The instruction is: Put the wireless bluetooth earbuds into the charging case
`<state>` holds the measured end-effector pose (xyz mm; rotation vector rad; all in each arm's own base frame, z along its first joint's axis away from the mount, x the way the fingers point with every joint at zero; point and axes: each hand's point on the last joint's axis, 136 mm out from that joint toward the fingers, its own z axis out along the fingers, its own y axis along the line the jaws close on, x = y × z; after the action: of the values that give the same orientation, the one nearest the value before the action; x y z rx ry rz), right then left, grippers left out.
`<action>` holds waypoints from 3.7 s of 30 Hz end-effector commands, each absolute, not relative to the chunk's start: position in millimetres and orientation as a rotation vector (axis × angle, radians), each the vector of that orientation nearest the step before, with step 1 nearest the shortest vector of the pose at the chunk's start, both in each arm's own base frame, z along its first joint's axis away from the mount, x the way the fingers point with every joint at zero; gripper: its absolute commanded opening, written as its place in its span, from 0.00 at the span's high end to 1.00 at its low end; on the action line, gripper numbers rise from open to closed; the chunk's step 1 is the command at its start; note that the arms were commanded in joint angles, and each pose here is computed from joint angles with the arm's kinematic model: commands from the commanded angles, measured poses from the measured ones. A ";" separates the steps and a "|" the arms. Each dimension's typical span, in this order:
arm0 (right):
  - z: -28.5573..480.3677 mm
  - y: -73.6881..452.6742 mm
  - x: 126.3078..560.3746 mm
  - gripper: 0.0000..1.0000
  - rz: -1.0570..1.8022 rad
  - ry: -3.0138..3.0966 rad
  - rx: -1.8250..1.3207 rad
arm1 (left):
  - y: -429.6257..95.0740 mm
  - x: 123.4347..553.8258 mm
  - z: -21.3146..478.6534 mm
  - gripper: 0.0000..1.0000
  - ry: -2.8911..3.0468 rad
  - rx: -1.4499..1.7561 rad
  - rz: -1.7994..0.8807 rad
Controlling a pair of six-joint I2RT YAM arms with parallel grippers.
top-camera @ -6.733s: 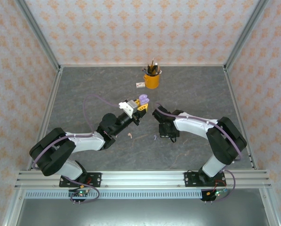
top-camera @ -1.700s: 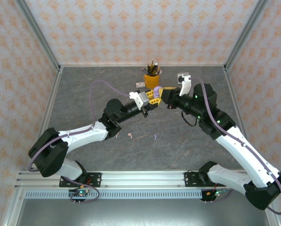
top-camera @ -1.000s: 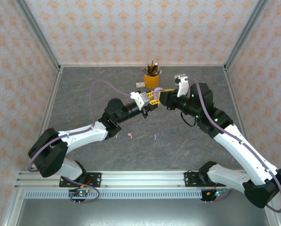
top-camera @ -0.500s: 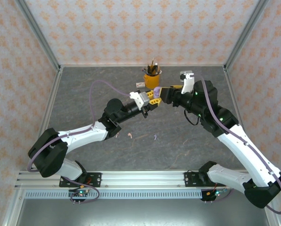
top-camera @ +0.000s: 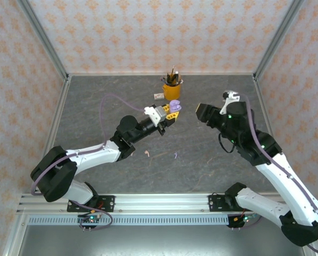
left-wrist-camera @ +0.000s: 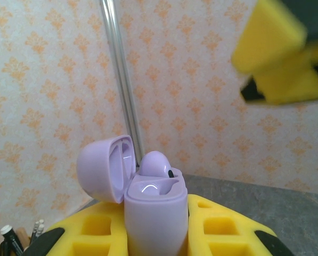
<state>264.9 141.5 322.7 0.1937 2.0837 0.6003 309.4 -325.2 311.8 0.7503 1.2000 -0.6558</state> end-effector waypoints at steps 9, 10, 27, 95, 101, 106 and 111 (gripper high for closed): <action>141.6 171.8 254.5 0.42 0.450 2.593 0.253 | -288.3 299.0 356.3 1.00 1.094 0.646 -0.607; 131.3 173.1 253.2 0.43 0.422 2.625 0.218 | -287.8 297.9 357.0 1.00 1.092 0.648 -0.611; 40.5 226.8 248.7 0.49 0.451 2.849 -0.038 | -283.3 297.3 349.9 1.00 1.106 0.646 -0.617; 23.2 203.2 233.9 0.79 0.182 2.946 0.056 | -284.0 298.2 347.4 1.00 1.114 0.641 -0.639; 25.7 206.3 237.5 0.80 0.176 2.940 -0.023 | -284.2 298.0 347.5 1.00 1.114 0.641 -0.642; 31.5 216.2 238.9 0.79 0.228 2.921 -0.212 | -284.1 297.6 347.9 1.00 1.114 0.641 -0.644; 33.5 215.9 236.8 0.68 0.193 2.934 -0.353 | -283.9 297.2 347.5 1.00 1.116 0.641 -0.646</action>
<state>237.4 215.4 25.6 -0.2195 2.9380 0.2336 301.5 -290.5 333.9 0.6647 1.1683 -0.6385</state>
